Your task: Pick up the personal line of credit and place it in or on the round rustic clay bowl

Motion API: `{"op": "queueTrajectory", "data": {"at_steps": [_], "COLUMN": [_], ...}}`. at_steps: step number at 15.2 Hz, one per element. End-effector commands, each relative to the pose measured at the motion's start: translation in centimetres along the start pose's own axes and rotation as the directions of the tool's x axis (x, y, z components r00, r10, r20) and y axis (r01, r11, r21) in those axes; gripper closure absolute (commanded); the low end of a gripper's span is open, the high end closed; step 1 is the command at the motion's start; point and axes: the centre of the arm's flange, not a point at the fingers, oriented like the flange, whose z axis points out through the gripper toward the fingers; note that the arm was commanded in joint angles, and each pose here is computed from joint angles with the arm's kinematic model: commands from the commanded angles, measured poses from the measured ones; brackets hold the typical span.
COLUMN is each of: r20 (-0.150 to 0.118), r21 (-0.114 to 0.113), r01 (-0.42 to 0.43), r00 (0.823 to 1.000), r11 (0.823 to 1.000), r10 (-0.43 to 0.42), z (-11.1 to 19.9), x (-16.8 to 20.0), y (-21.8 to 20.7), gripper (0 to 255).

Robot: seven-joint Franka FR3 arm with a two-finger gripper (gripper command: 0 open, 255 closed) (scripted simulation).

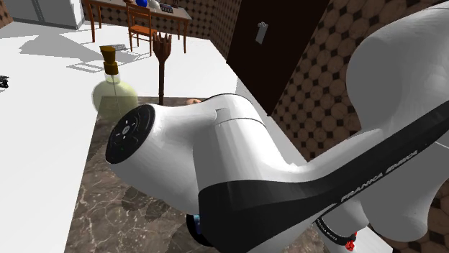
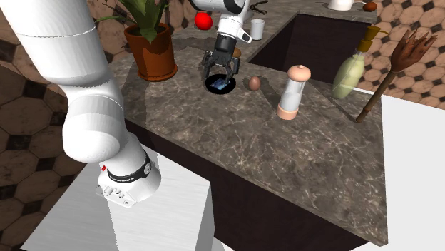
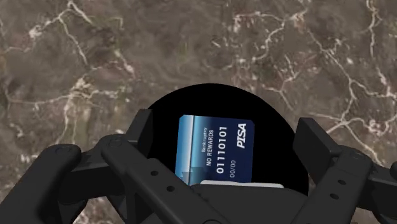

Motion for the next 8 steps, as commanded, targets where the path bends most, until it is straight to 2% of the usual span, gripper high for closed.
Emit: {"op": "queueTrajectory", "data": {"at_steps": [1, 4, 8], "r20": [0.000, 0.000, 0.000], "r21": [0.000, 0.000, 0.000], "r01": [0.000, 0.000, 0.000], "r00": [1.000, 1.000, 1.000], "r11": [1.000, 1.000, 1.000], "r10": [0.000, 0.000, 0.000], "z": [-1.3, -5.0, -5.0], "x": [0.0, 0.0, 0.0], "y": [0.0, 0.0, 0.0], "gripper": [0, 0, 0]}}
